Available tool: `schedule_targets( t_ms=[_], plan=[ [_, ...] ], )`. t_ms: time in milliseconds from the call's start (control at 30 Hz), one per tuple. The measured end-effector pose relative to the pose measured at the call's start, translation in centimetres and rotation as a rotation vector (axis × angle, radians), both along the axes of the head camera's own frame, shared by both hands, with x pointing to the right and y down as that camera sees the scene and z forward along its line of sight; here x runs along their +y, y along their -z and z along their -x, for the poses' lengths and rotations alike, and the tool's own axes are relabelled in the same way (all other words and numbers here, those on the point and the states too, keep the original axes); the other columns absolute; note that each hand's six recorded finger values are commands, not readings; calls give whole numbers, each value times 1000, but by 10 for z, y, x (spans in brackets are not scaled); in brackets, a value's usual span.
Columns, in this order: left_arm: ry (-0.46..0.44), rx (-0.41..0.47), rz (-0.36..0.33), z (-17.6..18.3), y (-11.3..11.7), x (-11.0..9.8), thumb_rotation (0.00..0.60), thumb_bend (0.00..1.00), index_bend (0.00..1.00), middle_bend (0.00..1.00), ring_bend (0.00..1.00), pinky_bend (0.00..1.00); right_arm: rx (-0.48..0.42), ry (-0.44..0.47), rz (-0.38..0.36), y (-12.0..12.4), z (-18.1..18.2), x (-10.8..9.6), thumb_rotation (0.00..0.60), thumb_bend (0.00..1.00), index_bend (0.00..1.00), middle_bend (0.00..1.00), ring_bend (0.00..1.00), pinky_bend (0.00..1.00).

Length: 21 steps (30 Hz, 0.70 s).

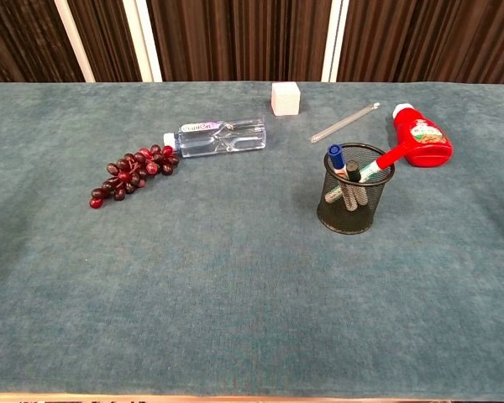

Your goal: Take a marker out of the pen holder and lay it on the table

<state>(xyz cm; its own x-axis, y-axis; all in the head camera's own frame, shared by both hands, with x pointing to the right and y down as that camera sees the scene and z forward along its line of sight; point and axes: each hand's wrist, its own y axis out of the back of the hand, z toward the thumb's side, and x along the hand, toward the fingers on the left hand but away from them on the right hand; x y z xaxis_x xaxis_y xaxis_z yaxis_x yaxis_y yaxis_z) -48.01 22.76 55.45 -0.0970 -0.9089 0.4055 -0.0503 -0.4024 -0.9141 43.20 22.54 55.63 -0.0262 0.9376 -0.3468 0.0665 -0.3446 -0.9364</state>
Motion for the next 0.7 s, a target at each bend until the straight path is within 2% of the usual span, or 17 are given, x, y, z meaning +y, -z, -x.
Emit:
schedule_targets(
  t_ms=[200, 400, 700],
  plan=[
    [5, -1, 1, 1, 0, 0, 600, 426, 144, 20, 0, 0, -16, 3, 2, 1, 3, 0, 600, 121, 0, 0, 101, 196],
    [12, -5, 6, 1, -1, -1, 600, 427, 144, 19, 0, 0, -72, -2, 16, 2, 6, -1, 600, 121, 0, 0, 101, 196],
    [10, -3, 10, 0, -2, 0, 600, 427, 143, 19, 0, 0, -228, -8, 125, -7, 10, -23, 600, 133, 0, 0, 101, 196]
  ],
)
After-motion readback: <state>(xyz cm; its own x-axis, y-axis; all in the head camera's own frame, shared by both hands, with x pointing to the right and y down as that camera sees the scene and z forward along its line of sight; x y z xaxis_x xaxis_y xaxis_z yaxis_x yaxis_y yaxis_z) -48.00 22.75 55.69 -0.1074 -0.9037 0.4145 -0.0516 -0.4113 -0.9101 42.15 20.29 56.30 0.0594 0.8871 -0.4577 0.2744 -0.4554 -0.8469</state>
